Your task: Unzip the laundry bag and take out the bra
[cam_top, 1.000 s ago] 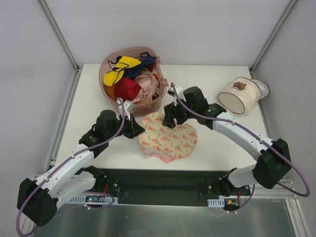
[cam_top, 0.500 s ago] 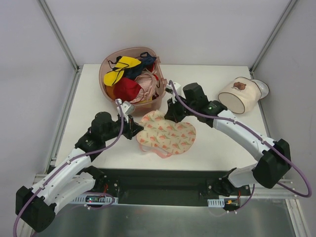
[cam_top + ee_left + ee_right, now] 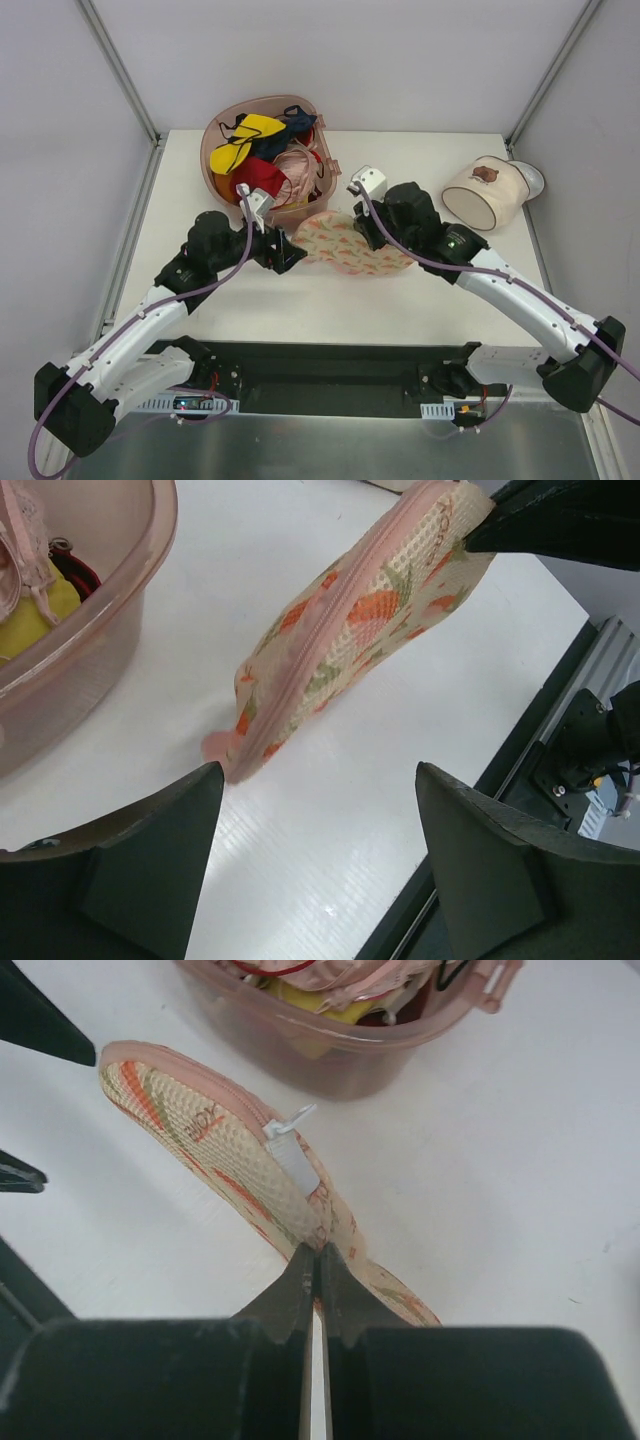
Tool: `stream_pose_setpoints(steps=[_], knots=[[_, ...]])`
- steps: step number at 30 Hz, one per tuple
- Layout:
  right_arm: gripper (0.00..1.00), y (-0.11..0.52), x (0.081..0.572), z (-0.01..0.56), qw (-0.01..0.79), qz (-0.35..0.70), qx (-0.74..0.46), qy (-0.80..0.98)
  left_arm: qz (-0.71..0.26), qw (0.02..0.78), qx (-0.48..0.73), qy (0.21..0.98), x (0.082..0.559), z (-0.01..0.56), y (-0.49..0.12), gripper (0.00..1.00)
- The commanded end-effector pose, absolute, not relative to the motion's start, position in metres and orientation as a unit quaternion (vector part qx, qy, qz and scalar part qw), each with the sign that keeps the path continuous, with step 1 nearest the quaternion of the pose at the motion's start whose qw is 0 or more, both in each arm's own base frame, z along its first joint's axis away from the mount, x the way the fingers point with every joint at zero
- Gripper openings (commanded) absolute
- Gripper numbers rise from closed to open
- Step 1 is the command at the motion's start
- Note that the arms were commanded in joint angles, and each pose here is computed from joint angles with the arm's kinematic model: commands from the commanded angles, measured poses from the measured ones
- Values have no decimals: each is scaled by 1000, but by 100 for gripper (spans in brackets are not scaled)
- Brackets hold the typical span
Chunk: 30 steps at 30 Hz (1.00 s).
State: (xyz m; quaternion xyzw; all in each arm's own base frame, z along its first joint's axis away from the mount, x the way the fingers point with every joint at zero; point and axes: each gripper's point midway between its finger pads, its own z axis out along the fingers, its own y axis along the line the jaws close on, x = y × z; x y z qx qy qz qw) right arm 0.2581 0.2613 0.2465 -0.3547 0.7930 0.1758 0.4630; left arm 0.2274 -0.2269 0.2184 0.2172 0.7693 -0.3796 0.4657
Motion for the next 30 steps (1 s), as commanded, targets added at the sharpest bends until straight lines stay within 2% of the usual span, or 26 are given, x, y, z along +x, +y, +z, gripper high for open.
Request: stream_pose_setpoints(steps=[1,5,9,23,30], knots=[[1,241,273,281,541,101,-327,768,-389,492,224,746,229,248,-231,79],[1,232,272,289,560,44,-328,759,-383,505,222,740,231,258,-229,83],[1,231,270,282,555,22,-332,763,-399,501,234,731,227,268,-234,82],[1,240,249,276,548,58,-353,756,-365,548,329,677,251,304,-250,81],[1,233,245,275,545,49,-347,762,-423,491,332,685,263,306,-280,79]])
